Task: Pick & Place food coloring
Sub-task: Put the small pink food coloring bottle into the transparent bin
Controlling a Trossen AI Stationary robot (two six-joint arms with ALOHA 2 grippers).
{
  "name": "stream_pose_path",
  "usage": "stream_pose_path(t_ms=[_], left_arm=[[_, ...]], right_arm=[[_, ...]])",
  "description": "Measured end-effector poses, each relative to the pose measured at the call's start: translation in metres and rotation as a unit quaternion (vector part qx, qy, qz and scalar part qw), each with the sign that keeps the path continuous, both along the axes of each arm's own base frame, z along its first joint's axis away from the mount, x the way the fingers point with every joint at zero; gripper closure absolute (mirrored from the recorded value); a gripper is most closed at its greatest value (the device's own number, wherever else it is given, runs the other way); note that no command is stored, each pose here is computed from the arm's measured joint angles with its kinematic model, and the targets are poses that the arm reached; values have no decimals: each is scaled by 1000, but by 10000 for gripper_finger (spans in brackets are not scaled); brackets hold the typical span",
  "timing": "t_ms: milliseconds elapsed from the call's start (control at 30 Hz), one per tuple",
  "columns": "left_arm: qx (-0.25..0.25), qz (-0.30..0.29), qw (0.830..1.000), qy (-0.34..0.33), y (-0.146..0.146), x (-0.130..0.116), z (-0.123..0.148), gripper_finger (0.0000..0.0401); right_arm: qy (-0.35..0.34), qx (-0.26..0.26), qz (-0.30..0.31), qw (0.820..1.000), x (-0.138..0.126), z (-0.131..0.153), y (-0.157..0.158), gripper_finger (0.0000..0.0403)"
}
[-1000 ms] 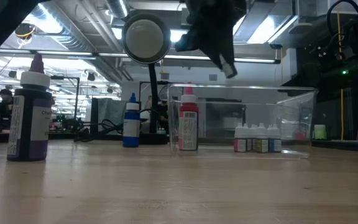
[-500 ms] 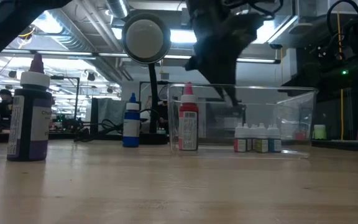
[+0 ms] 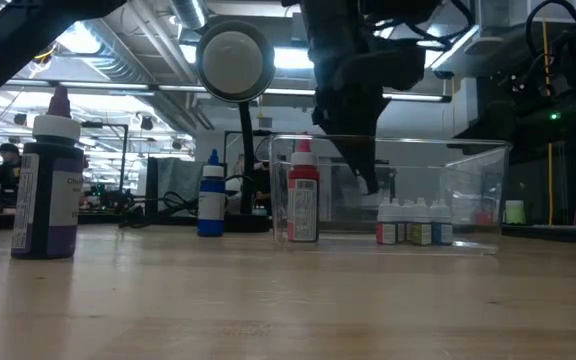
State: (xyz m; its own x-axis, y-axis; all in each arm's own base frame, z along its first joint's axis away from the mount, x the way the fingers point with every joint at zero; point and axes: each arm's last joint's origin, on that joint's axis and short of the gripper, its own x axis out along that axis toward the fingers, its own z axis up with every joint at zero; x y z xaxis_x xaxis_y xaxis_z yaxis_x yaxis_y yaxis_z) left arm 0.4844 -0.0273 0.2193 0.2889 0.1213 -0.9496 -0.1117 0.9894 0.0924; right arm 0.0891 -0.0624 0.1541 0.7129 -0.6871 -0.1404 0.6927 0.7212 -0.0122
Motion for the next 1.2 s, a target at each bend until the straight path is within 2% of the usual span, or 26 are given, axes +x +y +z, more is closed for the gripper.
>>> stream_pose_path(t_ms=[233, 533, 733, 1200], left_arm=[[10, -37, 999, 37, -3, 0, -15, 338], [20, -75, 996, 37, -10, 3, -21, 338], [23, -93, 994, 49, -11, 6, -35, 338], [27, -120, 991, 52, -13, 8, -39, 336]], right_arm=[[0, 0, 0, 1000, 0, 0, 0, 8], [0, 0, 0, 1000, 0, 0, 0, 8], [0, 0, 0, 1000, 0, 0, 0, 8], [0, 0, 0, 1000, 0, 0, 0, 8]])
